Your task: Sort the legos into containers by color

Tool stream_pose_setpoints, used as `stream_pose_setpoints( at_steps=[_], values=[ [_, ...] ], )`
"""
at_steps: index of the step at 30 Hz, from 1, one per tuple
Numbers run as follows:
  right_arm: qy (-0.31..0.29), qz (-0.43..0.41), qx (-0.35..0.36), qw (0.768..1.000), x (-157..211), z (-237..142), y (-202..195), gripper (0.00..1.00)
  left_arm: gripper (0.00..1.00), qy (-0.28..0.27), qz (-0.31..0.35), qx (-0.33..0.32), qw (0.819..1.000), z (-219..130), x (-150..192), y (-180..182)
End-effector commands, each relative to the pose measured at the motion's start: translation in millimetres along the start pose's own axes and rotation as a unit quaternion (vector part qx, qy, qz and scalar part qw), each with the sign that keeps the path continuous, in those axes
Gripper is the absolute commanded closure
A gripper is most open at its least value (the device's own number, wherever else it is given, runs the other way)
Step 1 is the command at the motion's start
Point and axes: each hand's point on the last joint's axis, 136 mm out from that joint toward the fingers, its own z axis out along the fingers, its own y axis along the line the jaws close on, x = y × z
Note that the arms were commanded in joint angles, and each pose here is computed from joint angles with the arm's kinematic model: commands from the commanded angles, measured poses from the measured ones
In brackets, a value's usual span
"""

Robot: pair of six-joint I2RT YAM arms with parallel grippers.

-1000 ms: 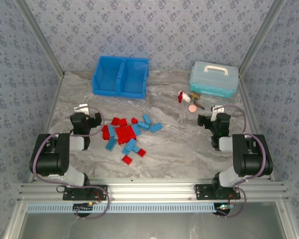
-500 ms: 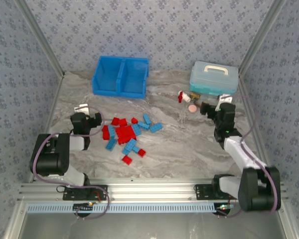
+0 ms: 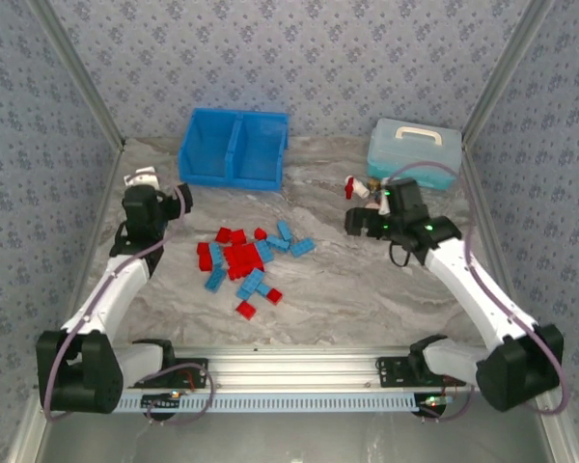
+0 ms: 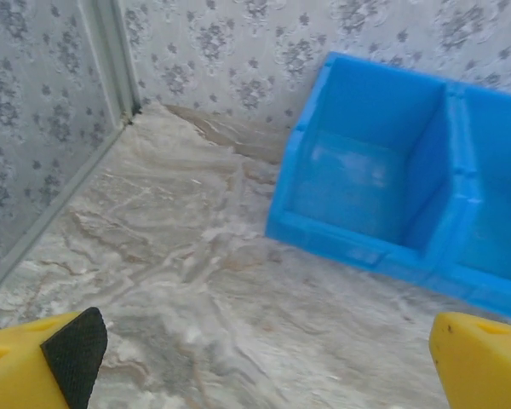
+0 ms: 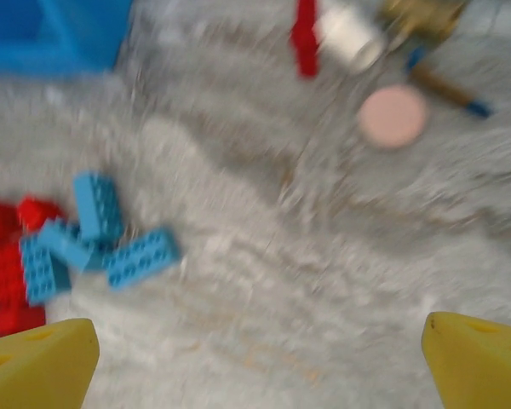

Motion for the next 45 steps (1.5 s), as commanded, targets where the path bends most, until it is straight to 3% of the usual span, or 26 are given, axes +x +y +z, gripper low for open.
stream_pose_setpoints(
  at_steps=[1,7,12,19,24,28,31,37,45],
  values=[
    [0.086,-0.049,0.001,0.995,30.3,7.2,28.6,0.00,0.01,0.147,-0.013,0.003,0.989,-18.5,49.4,-14.6],
    [0.105,-0.067,0.027,0.992,37.7,49.3,66.8,0.00,0.01,0.261,-0.033,0.024,0.964,-42.3,91.3,-42.9],
    [0.121,0.130,0.126,0.976,45.3,85.5,65.0,0.00,0.01,0.284,-0.019,0.061,0.957,-53.9,108.2,-60.6],
    [0.143,0.194,0.165,0.956,66.3,130.4,85.8,0.00,0.01,0.266,0.049,0.206,0.940,-79.8,92.0,-101.5],
    [0.139,0.220,0.200,0.945,73.3,149.7,81.7,0.01,0.01,0.205,0.146,0.297,0.921,-110.0,66.1,-117.4],
    [0.133,0.228,0.210,0.941,75.1,158.2,77.2,0.03,0.01,0.174,0.195,0.371,0.891,-127.8,72.7,-131.2],
    [0.136,0.230,0.218,0.939,77.0,163.8,72.9,0.04,0.01,0.159,0.202,0.378,0.889,-125.6,80.1,-131.7],
    [0.155,0.228,0.220,0.936,89.6,174.6,71.2,0.15,0.01,0.151,0.204,0.364,0.896,-121.0,81.7,-127.2],
    [0.158,0.229,0.241,0.930,105.7,167.2,63.9,0.48,0.01,0.152,0.217,0.347,0.900,-118.2,85.7,-119.8]
  ],
)
